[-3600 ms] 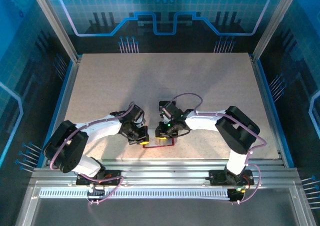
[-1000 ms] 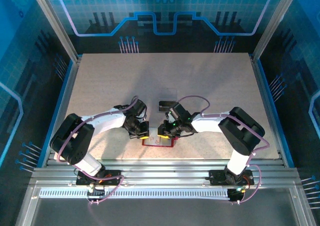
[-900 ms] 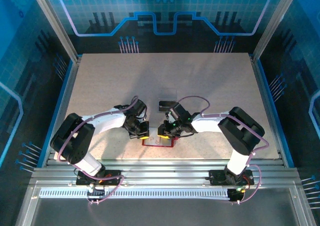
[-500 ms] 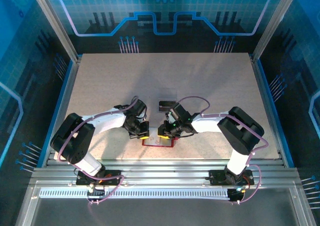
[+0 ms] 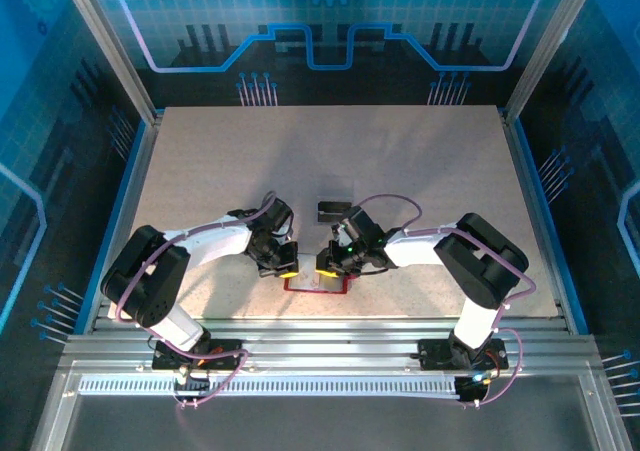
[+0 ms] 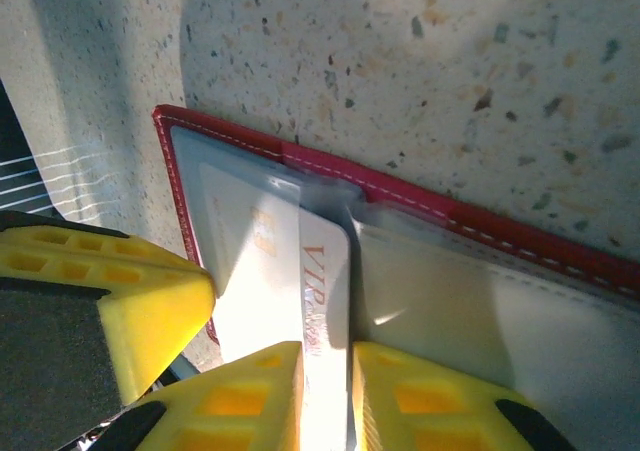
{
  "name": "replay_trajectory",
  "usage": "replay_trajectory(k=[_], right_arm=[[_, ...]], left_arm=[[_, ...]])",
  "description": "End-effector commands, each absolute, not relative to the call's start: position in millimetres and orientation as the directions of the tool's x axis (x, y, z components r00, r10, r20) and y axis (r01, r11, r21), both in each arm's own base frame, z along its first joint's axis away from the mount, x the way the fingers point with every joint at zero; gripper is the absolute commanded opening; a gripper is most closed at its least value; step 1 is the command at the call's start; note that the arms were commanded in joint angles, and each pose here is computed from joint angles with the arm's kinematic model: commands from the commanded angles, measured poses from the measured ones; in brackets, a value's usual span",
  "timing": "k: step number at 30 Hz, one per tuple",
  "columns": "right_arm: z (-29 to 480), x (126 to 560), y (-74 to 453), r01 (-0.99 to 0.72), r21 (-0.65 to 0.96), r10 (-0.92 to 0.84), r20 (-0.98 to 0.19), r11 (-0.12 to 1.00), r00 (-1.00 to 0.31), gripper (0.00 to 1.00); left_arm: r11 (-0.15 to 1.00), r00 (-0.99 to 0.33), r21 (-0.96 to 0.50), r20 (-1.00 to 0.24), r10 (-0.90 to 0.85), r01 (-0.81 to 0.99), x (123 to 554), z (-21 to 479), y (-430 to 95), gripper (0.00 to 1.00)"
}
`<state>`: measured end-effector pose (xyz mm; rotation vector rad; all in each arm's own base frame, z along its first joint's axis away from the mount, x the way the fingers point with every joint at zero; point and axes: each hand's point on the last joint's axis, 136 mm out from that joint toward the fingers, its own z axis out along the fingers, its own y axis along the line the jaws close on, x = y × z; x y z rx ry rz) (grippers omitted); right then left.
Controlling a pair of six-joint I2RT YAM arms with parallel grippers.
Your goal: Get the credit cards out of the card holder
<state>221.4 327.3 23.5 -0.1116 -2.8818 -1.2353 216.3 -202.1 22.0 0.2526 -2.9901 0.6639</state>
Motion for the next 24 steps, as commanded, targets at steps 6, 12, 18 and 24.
replay_trajectory(k=[6, 12, 18, 24], right_arm=[[24, 218, 328, 0.091, 0.744, 0.068, 0.062, 0.662, -0.996, 0.16], [26, 218, 325, 0.088, 0.742, 0.072, 0.054, 0.664, -0.996, 0.13], [27, 218, 322, 0.090, 0.739, 0.081, 0.048, 0.668, -0.996, 0.11], [29, 220, 316, 0.091, 0.733, 0.088, 0.043, 0.674, -0.995, 0.10]], left_arm=[[0.911, -0.982, -0.372, 0.133, -0.137, -0.178, 204, 8, -191, 0.01], [0.911, -0.981, -0.372, 0.134, -0.137, -0.178, 204, 8, -191, 0.01], [0.912, -0.982, -0.371, 0.134, -0.135, -0.176, 204, 9, -191, 0.01], [0.914, -0.983, -0.369, 0.126, -0.132, -0.170, 206, 12, -191, 0.01]])
